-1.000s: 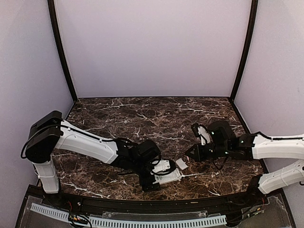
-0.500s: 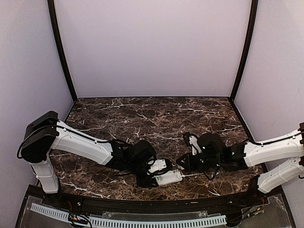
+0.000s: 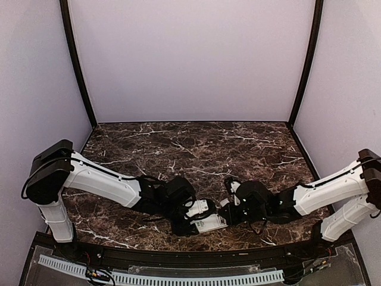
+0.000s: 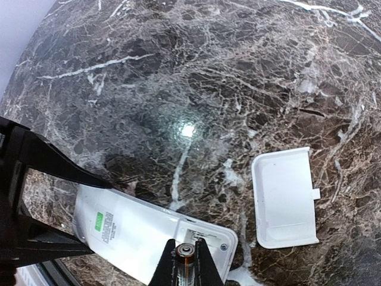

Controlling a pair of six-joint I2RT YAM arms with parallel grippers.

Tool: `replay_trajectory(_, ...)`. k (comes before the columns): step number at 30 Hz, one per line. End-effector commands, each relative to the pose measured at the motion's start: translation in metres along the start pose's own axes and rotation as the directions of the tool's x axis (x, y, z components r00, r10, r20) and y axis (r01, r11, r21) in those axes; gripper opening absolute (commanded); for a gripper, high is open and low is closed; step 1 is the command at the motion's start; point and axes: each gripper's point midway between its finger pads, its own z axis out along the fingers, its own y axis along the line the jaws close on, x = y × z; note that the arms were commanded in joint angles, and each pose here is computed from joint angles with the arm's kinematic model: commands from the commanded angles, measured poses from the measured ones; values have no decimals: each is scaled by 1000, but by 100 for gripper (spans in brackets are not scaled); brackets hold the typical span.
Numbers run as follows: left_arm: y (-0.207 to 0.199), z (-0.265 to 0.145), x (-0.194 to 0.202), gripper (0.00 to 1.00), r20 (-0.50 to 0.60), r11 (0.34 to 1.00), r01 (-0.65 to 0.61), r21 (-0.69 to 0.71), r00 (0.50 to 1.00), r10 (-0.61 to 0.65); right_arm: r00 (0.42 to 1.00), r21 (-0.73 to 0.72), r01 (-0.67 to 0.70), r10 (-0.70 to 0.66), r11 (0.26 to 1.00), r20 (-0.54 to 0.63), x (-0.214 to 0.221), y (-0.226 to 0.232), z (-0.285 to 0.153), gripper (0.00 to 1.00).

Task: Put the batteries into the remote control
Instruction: Hold the remote control without batteries at the center of the board, then load the battery into the battery compartment.

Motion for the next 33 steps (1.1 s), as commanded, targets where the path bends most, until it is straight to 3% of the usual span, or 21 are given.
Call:
replay_trajectory(1,-15,6,50,20,-161,998,43,40,986,-36,998,47,37,-40,998,49,-7,-4,6,0)
replay_trajectory(24,-13,6,54,14,-183,999,43,27,982,-38,981,80,164,-171,983,88,0,-16,7,0)
replay_trajectory(33,-11,6,55,11,-188,999,43,15,981,-40,980,94,195,-198,976,24,22,-17,6,0)
